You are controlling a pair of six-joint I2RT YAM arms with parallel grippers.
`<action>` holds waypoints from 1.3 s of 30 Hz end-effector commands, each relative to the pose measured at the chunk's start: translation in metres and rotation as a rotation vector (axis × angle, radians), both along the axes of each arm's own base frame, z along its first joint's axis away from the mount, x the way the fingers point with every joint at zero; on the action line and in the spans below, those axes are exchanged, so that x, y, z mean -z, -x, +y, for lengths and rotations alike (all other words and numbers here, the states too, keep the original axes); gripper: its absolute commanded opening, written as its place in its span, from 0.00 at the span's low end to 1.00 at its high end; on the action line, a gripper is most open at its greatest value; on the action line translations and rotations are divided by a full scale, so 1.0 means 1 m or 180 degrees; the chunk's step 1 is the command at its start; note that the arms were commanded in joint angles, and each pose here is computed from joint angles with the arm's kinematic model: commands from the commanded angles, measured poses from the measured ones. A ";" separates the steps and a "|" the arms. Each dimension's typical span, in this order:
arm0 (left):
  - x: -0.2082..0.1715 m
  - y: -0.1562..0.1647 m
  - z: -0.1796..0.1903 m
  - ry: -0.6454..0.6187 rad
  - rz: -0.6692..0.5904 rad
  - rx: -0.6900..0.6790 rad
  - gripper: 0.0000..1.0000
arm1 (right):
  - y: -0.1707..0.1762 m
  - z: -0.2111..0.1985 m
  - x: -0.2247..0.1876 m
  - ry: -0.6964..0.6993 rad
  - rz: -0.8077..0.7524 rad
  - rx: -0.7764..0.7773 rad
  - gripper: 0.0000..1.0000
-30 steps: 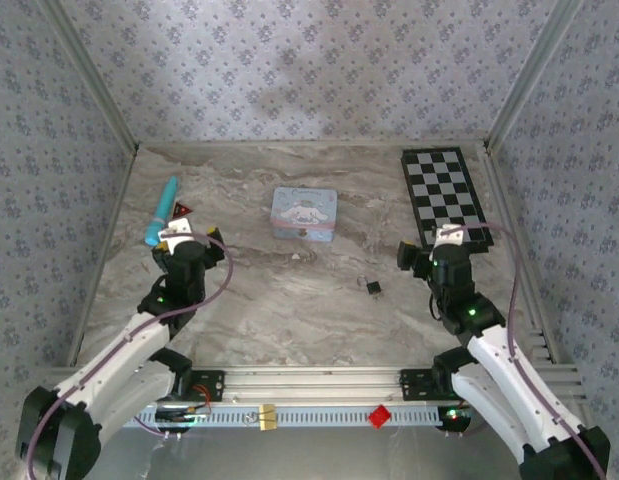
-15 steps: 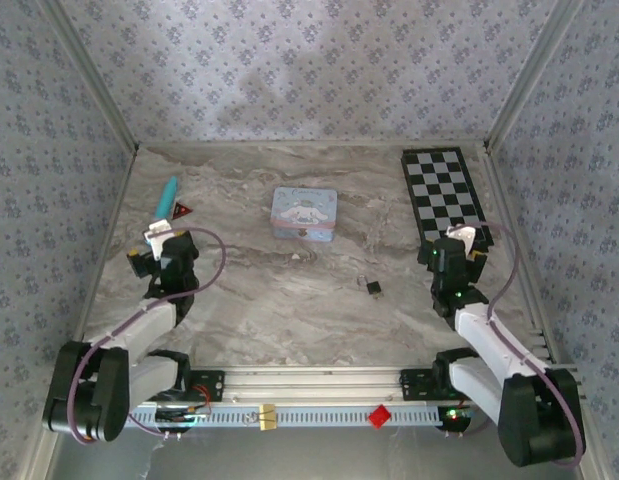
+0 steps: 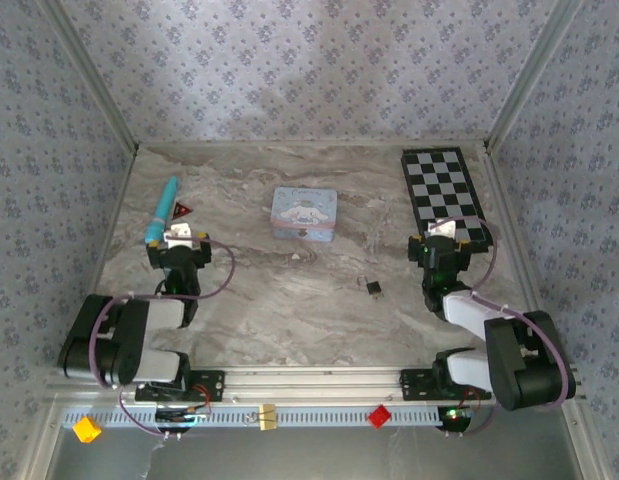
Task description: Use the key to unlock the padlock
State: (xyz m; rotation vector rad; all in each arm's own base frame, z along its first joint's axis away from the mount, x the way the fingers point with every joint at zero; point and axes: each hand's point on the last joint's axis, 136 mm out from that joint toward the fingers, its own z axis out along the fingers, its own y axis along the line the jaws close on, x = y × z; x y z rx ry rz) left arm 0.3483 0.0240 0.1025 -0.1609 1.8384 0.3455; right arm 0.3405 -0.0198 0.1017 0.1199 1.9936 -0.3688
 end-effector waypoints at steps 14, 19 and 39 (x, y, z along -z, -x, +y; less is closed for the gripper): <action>0.012 -0.047 0.002 0.0561 0.0250 0.0432 1.00 | -0.038 0.021 -0.004 -0.0034 -0.0346 -0.0658 0.99; 0.013 -0.047 0.002 0.0561 0.0253 0.0433 1.00 | -0.043 0.004 0.011 -0.0223 -0.0325 -0.0508 0.99; 0.013 -0.047 0.001 0.0553 0.0260 0.0443 1.00 | -0.049 -0.007 0.015 -0.0392 -0.0175 -0.0391 0.99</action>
